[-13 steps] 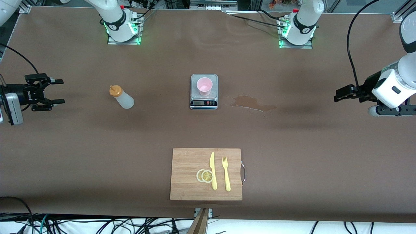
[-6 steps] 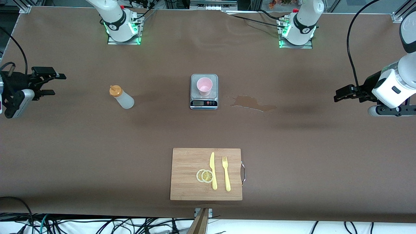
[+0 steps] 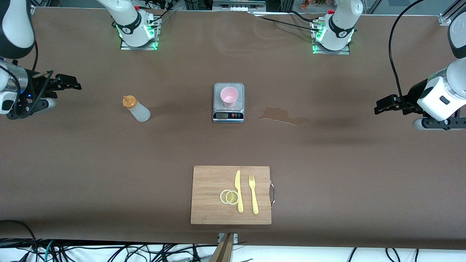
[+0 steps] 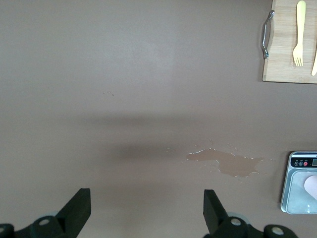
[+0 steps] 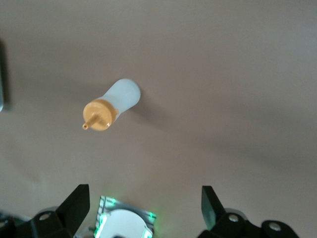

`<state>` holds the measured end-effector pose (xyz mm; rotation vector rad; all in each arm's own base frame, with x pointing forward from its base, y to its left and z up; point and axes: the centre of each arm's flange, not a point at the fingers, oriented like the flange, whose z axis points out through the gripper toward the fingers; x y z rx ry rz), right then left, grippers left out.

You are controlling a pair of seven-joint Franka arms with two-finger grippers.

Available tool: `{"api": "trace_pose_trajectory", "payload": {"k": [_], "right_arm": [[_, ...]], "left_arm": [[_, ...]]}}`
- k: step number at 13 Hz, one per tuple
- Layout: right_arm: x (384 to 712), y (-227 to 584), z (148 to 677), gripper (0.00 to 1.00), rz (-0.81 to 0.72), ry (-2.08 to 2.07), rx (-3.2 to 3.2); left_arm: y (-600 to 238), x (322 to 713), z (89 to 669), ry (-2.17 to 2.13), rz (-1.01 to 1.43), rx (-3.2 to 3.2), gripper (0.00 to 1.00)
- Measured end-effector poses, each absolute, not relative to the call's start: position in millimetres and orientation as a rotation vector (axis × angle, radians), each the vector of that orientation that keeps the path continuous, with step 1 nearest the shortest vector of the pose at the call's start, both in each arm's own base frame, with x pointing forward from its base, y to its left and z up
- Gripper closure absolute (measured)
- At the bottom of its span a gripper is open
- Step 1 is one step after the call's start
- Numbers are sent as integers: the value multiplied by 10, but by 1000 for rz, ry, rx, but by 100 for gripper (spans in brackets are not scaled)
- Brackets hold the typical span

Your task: Add sauce to pink cup with both arms

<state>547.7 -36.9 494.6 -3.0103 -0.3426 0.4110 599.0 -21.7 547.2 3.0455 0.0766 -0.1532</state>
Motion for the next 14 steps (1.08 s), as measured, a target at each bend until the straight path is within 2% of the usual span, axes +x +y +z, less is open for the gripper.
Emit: {"api": "trace_pose_trajectory", "payload": {"k": [4, 8, 14], "right_arm": [[5378, -84, 5204, 0, 322, -89, -3108], [5419, -311, 5587, 0, 173, 17, -3075], [5398, -310, 5688, 0, 198, 18, -3066]], "left_arm": [[-223, 5990, 5472, 75, -153, 3046, 0], [-218, 5990, 5472, 76, -153, 3045, 0], [-217, 5990, 5472, 77, -153, 3045, 0]]}}
